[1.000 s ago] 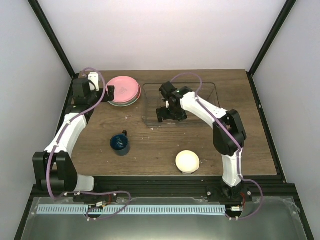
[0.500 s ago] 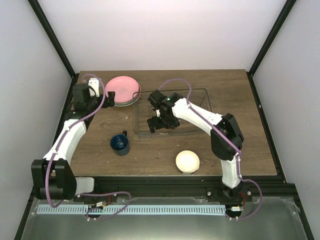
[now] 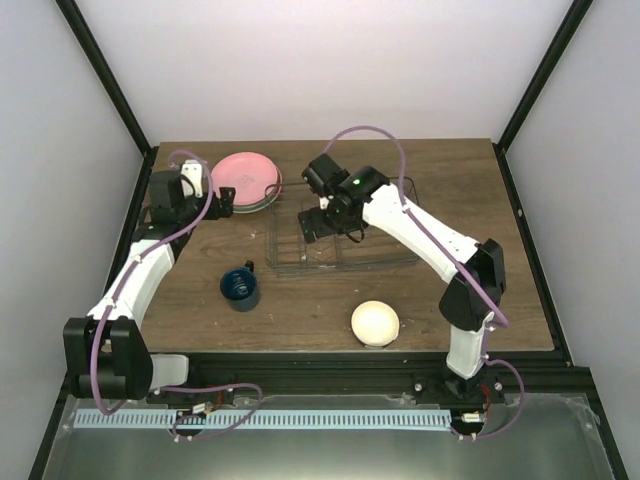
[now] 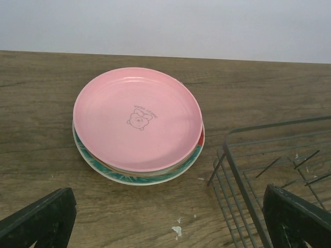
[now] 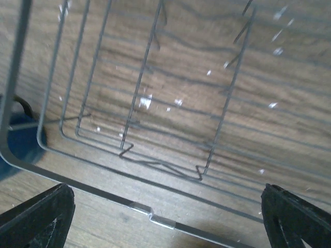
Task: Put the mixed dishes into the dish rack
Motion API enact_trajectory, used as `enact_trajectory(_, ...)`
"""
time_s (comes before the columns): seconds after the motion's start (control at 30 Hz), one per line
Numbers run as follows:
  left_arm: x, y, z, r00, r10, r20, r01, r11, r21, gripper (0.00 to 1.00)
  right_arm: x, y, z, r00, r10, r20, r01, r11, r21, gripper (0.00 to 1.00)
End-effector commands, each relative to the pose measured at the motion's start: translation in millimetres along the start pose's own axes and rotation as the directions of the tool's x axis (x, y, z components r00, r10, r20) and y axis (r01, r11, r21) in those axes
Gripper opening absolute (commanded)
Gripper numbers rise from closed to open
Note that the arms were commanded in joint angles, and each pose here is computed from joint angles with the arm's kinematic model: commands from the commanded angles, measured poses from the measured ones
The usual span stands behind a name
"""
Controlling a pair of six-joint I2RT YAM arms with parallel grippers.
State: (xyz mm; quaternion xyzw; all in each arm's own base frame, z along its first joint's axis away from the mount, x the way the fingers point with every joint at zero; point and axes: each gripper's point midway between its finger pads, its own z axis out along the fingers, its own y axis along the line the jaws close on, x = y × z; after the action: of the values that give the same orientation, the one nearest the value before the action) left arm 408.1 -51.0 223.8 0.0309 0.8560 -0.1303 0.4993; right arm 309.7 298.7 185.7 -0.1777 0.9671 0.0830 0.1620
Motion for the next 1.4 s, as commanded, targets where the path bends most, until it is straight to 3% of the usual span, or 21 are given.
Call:
enact_trajectory(0.0,0,-4,5,0.999,-0.041,-0.015,0.041,0.999,0.004,1.0,-38,-45,-39,0.989,0.063,0.135,-0.073,0.995,0.073,1.0)
enact_trajectory(0.23,19,2,28,0.974,-0.125,-0.189,0.117,0.992,-0.056,1.0,-82,-160,-57,0.952,0.181,0.248,-0.236,0.949,0.211,1.0)
enact_trajectory(0.47,45,-12,51,0.941,-0.11,-0.319,0.089,0.993,-0.08,1.0,-74,-234,-40,0.947,0.254,0.197,-0.308,0.893,0.328,1.0)
enact_trajectory(0.97,70,-50,97,0.906,-0.086,-0.415,0.096,0.995,0.003,1.0,-16,-258,25,0.942,0.331,0.059,-0.331,0.884,0.33,1.0)
enact_trajectory(1.37,83,-52,122,0.894,-0.061,-0.444,0.058,0.998,-0.019,1.0,21,-251,40,0.924,0.382,-0.008,-0.366,0.89,0.272,1.0)
